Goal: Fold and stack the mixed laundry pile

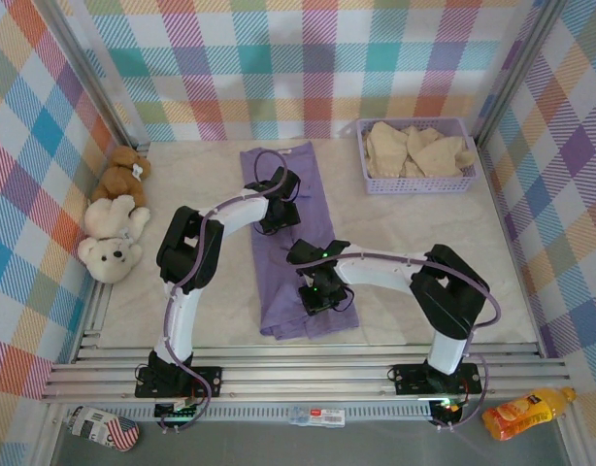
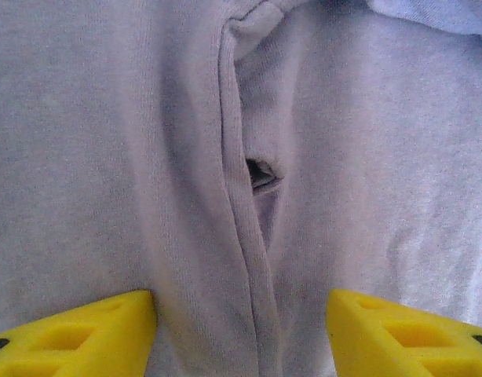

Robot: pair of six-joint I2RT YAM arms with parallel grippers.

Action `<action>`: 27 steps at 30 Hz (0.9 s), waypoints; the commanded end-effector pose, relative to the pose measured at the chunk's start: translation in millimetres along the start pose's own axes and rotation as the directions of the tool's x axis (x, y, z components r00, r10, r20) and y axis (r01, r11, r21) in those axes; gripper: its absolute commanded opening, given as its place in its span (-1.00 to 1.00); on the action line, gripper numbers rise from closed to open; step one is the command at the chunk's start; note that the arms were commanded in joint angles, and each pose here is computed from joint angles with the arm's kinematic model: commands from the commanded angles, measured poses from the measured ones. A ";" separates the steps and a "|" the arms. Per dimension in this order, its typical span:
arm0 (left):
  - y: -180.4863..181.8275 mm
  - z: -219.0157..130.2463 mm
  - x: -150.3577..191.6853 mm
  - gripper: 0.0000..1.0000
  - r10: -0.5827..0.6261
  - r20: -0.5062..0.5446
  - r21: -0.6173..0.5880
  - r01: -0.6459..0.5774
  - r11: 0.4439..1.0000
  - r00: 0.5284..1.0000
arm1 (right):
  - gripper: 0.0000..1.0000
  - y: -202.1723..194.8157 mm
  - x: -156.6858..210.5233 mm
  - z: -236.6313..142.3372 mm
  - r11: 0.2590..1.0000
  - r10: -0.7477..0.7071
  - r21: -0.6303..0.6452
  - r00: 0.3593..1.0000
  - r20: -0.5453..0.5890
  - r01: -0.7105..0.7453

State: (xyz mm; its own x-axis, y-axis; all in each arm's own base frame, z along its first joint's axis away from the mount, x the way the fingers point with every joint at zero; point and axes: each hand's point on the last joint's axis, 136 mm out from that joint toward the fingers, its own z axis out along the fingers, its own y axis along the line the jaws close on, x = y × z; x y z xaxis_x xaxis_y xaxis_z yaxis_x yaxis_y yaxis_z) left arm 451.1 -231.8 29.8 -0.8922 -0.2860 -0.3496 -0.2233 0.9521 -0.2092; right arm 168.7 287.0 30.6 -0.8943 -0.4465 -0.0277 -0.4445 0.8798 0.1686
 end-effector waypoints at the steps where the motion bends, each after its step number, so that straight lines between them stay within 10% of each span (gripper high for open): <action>1: 21.8 21.3 25.4 0.20 -0.019 -0.098 -0.067 0.013 0.998 0.995 | -0.85 13.0 -14.3 -16.2 0.999 -0.005 -0.040 0.999 0.053 0.007; 11: 15.5 35.2 13.7 0.21 -0.012 -0.101 -0.080 0.004 0.997 0.995 | -1.00 58.7 79.8 -72.9 0.918 -0.039 -0.396 0.986 -0.162 -0.029; 17: 5.1 34.1 3.0 0.23 0.005 -0.092 -0.059 -0.010 0.998 0.996 | -1.00 43.2 95.7 -38.9 0.936 0.022 -0.336 0.970 -0.244 -0.106; 23: -4.4 24.2 1.5 0.44 0.030 -0.108 -0.024 -0.033 0.999 0.994 | -0.32 -10.3 71.3 -42.9 0.987 0.143 -0.050 0.979 -0.145 -0.152; 27: -18.3 -8.2 -8.2 0.97 0.061 -0.110 0.024 -0.058 0.998 0.992 | 0.12 -19.3 52.3 -64.1 0.985 0.164 -0.049 0.986 -0.021 -0.165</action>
State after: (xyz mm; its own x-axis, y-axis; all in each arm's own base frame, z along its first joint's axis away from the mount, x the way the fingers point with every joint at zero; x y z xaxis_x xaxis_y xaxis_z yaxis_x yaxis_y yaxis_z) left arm 469.3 -250.9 37.5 -0.9173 -0.2488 -0.3110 -0.1821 0.9565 -0.2279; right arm 118.9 248.1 68.2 -0.9352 -0.3394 0.1008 -0.3039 0.9155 0.2636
